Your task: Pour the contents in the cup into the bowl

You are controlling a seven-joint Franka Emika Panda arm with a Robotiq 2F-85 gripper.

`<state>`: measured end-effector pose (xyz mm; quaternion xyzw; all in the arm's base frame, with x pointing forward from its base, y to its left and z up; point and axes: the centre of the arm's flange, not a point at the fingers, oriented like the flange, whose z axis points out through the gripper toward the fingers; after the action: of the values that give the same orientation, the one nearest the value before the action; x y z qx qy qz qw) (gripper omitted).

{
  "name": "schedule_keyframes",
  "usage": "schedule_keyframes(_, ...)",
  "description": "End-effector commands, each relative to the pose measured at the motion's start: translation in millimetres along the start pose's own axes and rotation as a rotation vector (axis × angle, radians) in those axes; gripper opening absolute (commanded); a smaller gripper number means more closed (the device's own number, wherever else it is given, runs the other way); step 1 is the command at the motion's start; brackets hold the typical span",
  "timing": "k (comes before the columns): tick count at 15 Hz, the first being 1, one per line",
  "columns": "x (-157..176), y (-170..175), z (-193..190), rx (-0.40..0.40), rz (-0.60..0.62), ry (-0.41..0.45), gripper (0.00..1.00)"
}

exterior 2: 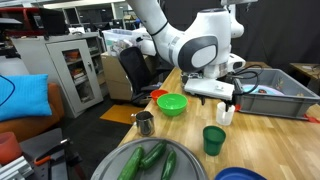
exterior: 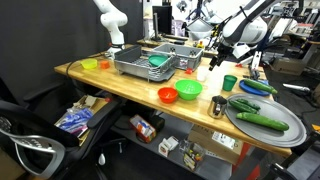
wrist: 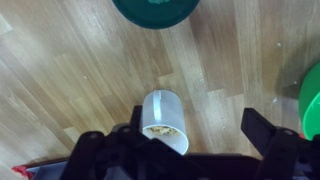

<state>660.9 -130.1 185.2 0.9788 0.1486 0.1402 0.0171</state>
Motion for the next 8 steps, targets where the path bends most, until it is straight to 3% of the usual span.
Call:
schedule_keyframes(1,8.1,11.8,27.3,-0.013,-0.007,0.017,1.0)
schedule_keyframes(8,10.1,30.2,56.7,-0.013,0.011,0.033,1.0)
